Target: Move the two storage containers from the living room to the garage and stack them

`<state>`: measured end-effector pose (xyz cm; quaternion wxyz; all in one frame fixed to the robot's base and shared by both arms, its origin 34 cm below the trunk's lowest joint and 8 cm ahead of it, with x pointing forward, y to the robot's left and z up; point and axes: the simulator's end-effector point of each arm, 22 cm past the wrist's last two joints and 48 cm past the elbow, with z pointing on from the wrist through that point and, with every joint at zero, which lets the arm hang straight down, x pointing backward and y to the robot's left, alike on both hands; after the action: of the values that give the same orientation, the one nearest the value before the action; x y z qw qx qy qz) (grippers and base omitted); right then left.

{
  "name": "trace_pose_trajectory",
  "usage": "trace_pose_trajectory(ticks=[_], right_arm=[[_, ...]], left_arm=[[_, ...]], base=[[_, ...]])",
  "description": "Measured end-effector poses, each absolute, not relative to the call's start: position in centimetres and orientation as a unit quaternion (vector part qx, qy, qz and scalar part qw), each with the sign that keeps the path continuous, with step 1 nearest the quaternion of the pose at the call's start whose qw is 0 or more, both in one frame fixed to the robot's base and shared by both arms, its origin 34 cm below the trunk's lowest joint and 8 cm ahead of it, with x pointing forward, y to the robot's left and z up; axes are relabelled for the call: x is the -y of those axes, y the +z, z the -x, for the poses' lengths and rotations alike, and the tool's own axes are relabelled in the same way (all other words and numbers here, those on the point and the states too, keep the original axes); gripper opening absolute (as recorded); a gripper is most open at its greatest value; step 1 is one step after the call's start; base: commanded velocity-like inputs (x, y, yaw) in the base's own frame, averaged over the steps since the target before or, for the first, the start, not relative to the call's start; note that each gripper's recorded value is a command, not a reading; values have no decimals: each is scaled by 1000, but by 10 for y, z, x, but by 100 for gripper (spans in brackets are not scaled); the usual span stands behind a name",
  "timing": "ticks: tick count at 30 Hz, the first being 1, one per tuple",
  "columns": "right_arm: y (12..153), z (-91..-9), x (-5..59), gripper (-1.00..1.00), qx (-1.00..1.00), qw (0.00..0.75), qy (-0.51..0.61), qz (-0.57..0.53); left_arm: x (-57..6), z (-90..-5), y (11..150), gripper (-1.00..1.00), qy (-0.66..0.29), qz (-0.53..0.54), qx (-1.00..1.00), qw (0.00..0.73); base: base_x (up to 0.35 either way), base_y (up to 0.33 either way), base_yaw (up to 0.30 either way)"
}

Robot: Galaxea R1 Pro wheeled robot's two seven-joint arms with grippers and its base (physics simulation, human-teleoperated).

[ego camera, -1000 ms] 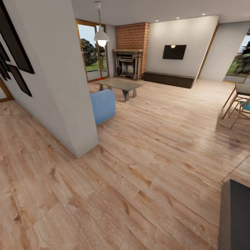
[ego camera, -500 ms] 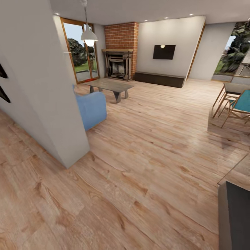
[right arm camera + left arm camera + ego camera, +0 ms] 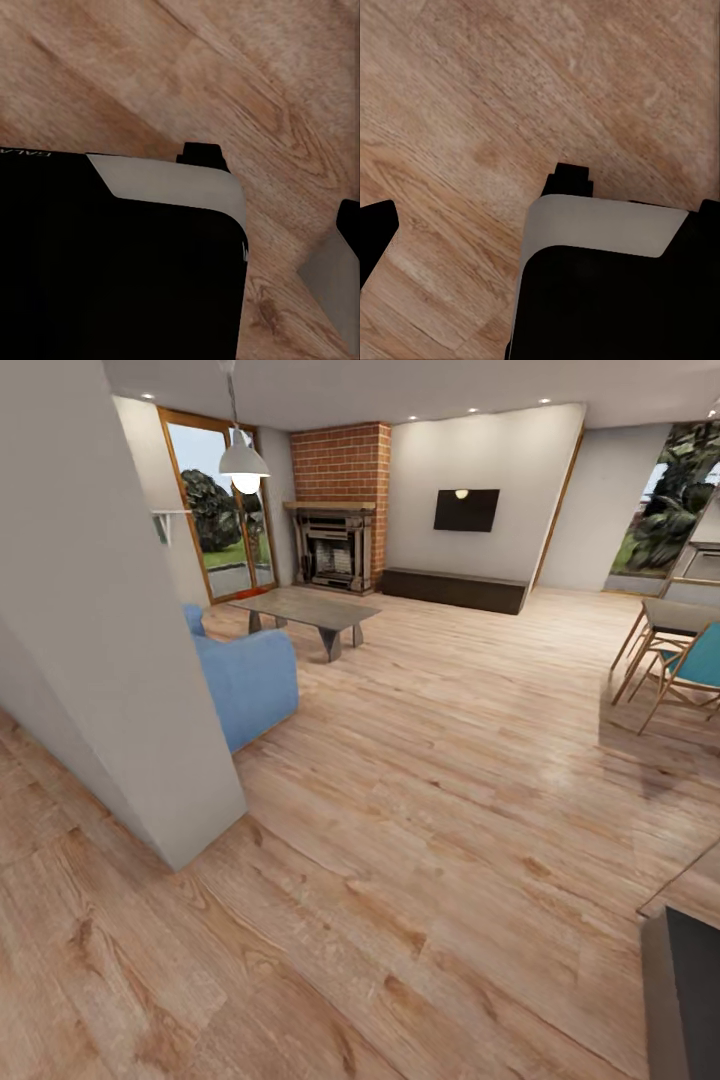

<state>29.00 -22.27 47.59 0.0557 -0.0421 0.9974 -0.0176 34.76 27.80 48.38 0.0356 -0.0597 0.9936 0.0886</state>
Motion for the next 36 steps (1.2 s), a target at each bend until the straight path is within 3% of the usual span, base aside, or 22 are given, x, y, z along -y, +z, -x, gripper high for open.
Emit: trace_pose_trajectory(ticks=[16, 36], right_arm=[[476, -290, 223, 100, -997, 56, -18, 42], [476, -290, 223, 100, -997, 56, -18, 43]], left_arm=[[-278, -348, 484, 100, 89, 60, -994, 36], [-278, -348, 484, 100, 89, 60, -994, 36]], base=[[322, 0, -5], [322, 0, -217]])
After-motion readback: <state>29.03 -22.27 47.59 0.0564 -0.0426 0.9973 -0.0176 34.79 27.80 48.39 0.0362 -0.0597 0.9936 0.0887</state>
